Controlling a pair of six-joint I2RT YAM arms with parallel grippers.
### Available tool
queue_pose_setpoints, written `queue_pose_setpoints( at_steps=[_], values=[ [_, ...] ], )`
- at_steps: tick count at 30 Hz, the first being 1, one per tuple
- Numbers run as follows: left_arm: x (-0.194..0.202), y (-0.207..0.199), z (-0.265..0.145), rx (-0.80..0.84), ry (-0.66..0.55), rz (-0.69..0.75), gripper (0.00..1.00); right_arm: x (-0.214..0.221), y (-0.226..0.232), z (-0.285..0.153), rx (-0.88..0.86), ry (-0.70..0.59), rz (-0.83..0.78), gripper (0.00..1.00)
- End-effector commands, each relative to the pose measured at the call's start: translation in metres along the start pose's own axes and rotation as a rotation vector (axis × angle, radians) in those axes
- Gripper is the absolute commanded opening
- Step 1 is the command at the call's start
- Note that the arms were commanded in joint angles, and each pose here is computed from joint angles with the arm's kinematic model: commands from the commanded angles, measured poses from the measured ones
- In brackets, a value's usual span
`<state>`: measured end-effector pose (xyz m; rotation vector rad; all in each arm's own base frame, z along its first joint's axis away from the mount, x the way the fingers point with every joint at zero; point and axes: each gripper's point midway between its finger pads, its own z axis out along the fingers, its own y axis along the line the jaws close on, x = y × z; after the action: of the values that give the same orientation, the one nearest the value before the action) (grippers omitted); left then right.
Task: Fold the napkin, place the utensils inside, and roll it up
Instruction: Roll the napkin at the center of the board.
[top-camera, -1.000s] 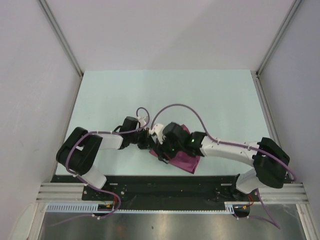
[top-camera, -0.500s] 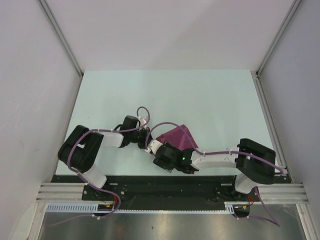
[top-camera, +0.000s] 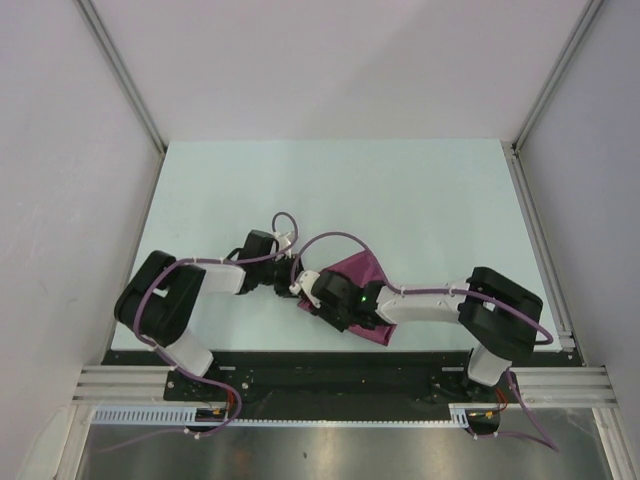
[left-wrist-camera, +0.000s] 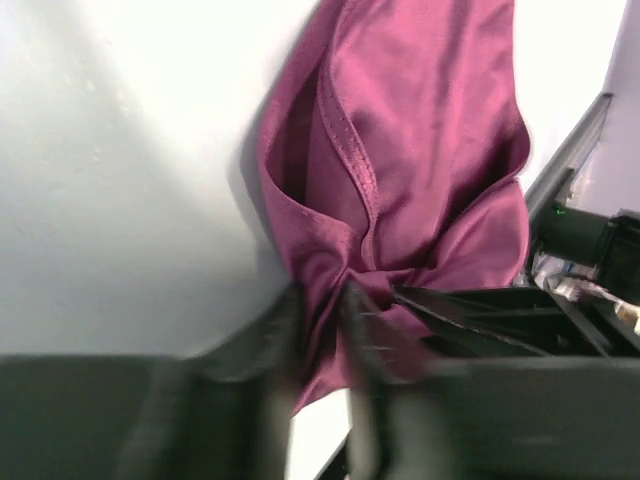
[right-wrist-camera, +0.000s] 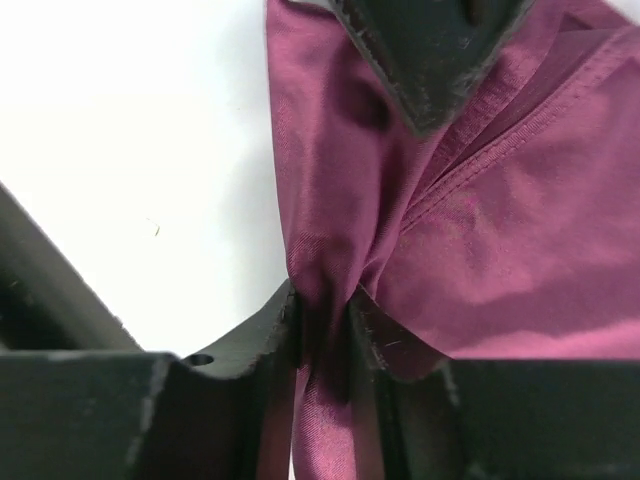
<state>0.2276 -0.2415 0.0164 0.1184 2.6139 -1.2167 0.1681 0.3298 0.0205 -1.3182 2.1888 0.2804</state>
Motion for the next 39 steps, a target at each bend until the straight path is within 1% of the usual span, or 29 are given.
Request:
queue_pose_setpoints(
  at_steps=[1,2,3,4,5,6,7,8,12,14,17,21,26,37,39],
  values=[
    [-0.019,0.003,-0.013,-0.034,-0.066,0.018,0.41,0.027,0.04,-0.004,-0.333,0.128,0.057,0.23],
    [-0.025,0.007,-0.018,-0.048,-0.091,0.012,0.51,0.028,0.044,-0.007,-0.373,0.138,0.073,0.22],
    [-0.028,0.009,-0.021,-0.06,-0.104,0.008,0.55,0.028,0.041,-0.006,-0.401,0.147,0.103,0.2],
    [-0.031,0.009,-0.026,-0.071,-0.125,0.015,0.58,0.027,0.049,-0.01,-0.47,0.15,0.125,0.18],
    [-0.035,0.012,-0.03,-0.086,-0.143,0.014,0.63,0.026,0.051,-0.011,-0.501,0.151,0.141,0.17],
    [-0.038,0.017,-0.034,-0.116,-0.167,0.012,0.64,0.024,0.047,-0.011,-0.523,0.149,0.168,0.17],
    [-0.038,0.018,-0.038,-0.128,-0.184,0.016,0.65,0.021,0.053,-0.016,-0.593,0.145,0.187,0.16],
    [-0.04,0.02,-0.042,-0.138,-0.201,0.016,0.66,0.017,0.053,-0.017,-0.621,0.136,0.202,0.16],
    [-0.039,0.018,-0.052,-0.128,-0.275,0.052,0.66,0.008,0.053,-0.025,-0.758,0.126,0.291,0.14],
    [-0.039,0.008,-0.058,-0.078,-0.321,0.093,0.66,0.004,0.051,-0.027,-0.821,0.122,0.337,0.13],
    [-0.031,-0.01,-0.061,0.012,-0.332,0.163,0.65,0.003,0.042,-0.024,-0.871,0.112,0.401,0.13],
    [-0.013,-0.022,-0.055,0.057,-0.295,0.223,0.62,0.003,0.03,-0.017,-0.924,0.108,0.488,0.13],
    [0.01,-0.024,-0.044,0.057,-0.226,0.237,0.58,0.007,0.014,-0.007,-0.969,0.112,0.571,0.13],
    [0.025,-0.02,-0.04,0.047,-0.181,0.218,0.46,0.016,0.004,0.012,-0.981,0.15,0.632,0.13],
    [0.028,-0.017,-0.038,0.042,-0.168,0.208,0.46,0.016,0.003,0.012,-0.98,0.151,0.636,0.12]
  ],
)
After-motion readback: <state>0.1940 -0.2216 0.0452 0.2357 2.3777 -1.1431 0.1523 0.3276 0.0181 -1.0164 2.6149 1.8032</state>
